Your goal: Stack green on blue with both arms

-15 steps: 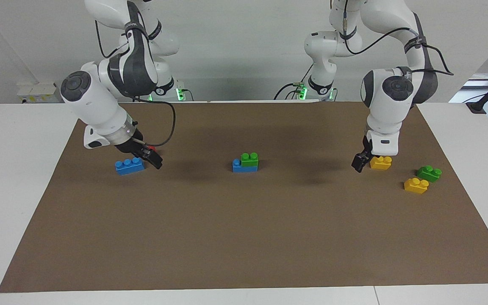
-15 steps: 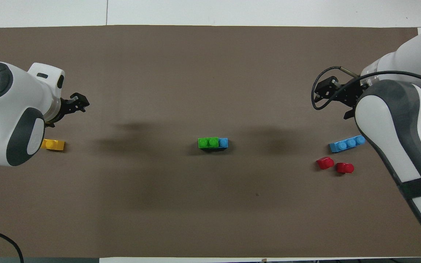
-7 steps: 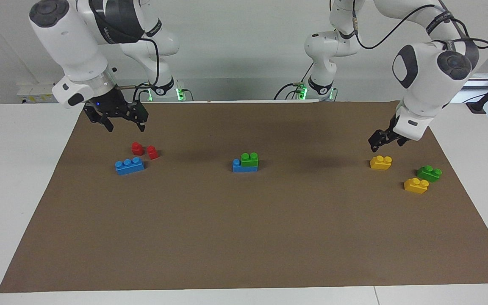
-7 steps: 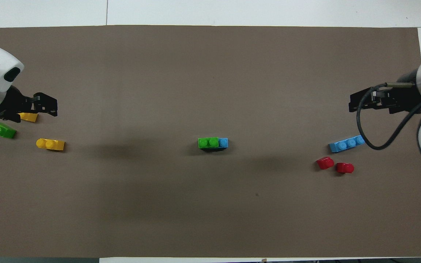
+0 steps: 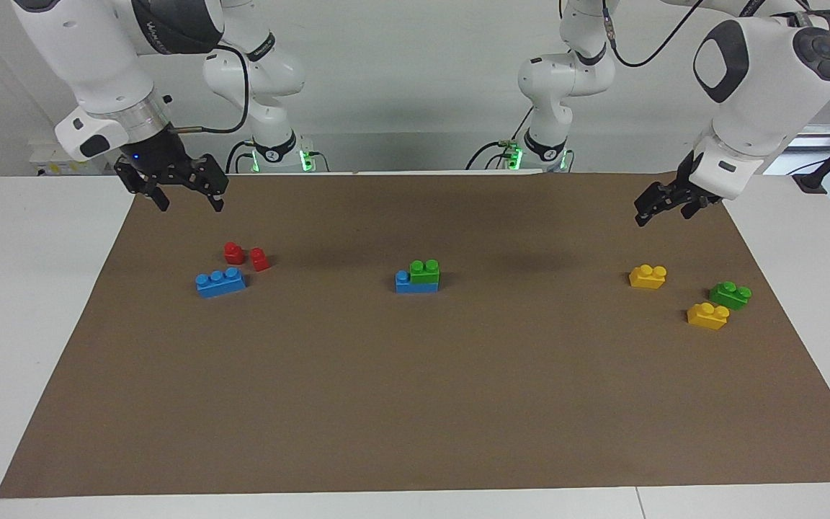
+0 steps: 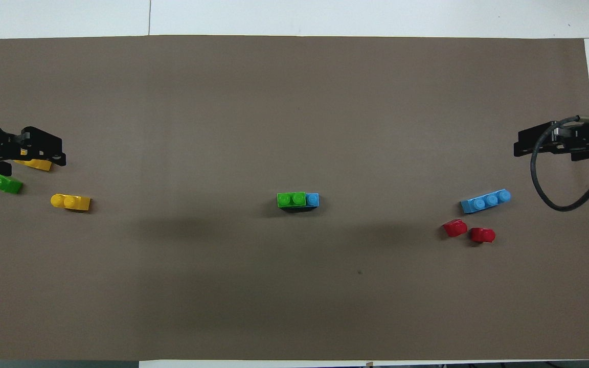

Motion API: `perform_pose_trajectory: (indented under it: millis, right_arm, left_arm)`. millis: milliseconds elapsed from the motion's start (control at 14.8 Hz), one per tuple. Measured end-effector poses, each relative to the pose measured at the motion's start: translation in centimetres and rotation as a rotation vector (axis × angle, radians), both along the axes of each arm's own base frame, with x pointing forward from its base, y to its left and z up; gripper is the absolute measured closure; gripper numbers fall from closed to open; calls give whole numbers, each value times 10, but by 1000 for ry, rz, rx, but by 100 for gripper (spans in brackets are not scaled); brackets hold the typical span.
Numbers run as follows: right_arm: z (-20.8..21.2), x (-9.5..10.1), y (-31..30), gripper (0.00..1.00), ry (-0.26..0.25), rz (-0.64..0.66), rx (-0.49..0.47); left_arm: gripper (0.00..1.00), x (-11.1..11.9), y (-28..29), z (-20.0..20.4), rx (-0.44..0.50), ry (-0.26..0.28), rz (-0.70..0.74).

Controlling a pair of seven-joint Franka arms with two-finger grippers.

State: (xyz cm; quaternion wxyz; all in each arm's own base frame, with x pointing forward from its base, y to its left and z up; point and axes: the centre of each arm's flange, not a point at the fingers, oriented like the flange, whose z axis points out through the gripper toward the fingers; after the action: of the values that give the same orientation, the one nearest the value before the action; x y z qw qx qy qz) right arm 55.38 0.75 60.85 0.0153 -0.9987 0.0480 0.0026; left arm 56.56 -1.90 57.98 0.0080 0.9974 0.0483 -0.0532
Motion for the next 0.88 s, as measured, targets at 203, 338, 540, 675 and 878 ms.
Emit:
perform_pose_trajectory:
  millis: [203, 338, 540, 675, 878]
  right_arm:
    - [-1, 0, -1, 0, 3, 4, -24]
    - [-1, 0, -1, 0, 3, 4, -24]
    - [-1, 0, -1, 0, 3, 5, -24]
    - [-1, 0, 0, 0, 3, 18, -24]
    - [-1, 0, 0, 0, 3, 49, -24]
  left_arm:
    - [0, -4, -1, 22, 0, -4, -6]
    - [0, -6, -1, 25, 0, 8, -9]
    - [0, -8, -1, 24, -3, 23, -38]
    - [0, -8, -1, 24, -5, 24, -54]
    - [0, -8, -1, 24, -6, 23, -59]
